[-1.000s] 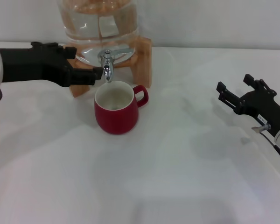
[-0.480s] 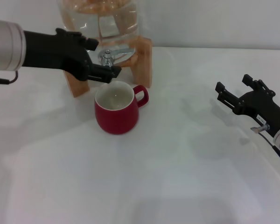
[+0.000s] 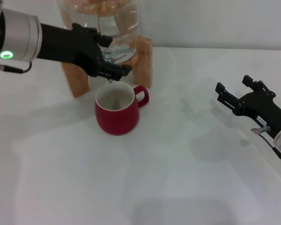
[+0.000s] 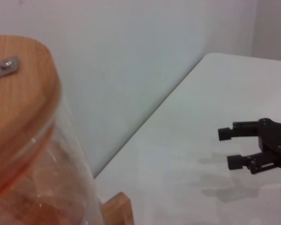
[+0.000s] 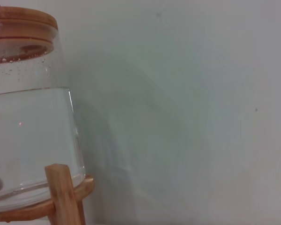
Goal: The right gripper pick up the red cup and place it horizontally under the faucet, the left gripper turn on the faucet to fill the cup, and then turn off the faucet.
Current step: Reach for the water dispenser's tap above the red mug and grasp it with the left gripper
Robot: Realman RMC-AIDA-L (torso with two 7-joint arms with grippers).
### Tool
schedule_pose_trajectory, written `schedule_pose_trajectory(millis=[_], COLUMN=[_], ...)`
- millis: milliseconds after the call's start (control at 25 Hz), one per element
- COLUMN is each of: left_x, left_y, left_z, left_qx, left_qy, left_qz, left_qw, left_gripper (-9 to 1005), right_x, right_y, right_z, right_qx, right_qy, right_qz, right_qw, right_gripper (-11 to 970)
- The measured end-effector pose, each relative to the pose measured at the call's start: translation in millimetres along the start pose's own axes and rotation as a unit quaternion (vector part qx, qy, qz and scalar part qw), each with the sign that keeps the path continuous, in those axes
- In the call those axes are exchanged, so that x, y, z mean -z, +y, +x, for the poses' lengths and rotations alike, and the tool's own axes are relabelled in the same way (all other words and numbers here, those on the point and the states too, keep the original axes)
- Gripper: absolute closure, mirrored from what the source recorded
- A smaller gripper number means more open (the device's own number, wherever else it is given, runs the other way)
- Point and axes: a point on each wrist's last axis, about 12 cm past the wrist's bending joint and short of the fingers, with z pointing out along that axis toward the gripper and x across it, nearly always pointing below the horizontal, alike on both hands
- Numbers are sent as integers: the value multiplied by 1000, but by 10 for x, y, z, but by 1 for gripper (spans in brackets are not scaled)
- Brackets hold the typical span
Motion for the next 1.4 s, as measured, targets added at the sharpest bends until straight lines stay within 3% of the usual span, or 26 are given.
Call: schedule_pose_trajectory(millis=[440,1400], left_x=[-113,-357], left_y=[208,259], left_z=[-13,-85], left_qx=[6,-22], left_qy=[-12,-16], left_qz=[13,33], left_qw=[1000,999], left_gripper=[106,106], right_x=[16,5], right_y=[4,26], right_z=[10,-1], right_qx=[-6,-9], right_qy=[0,-4], right_qz=[1,-2], right_qw=[1000,1000], right_gripper=[87,86])
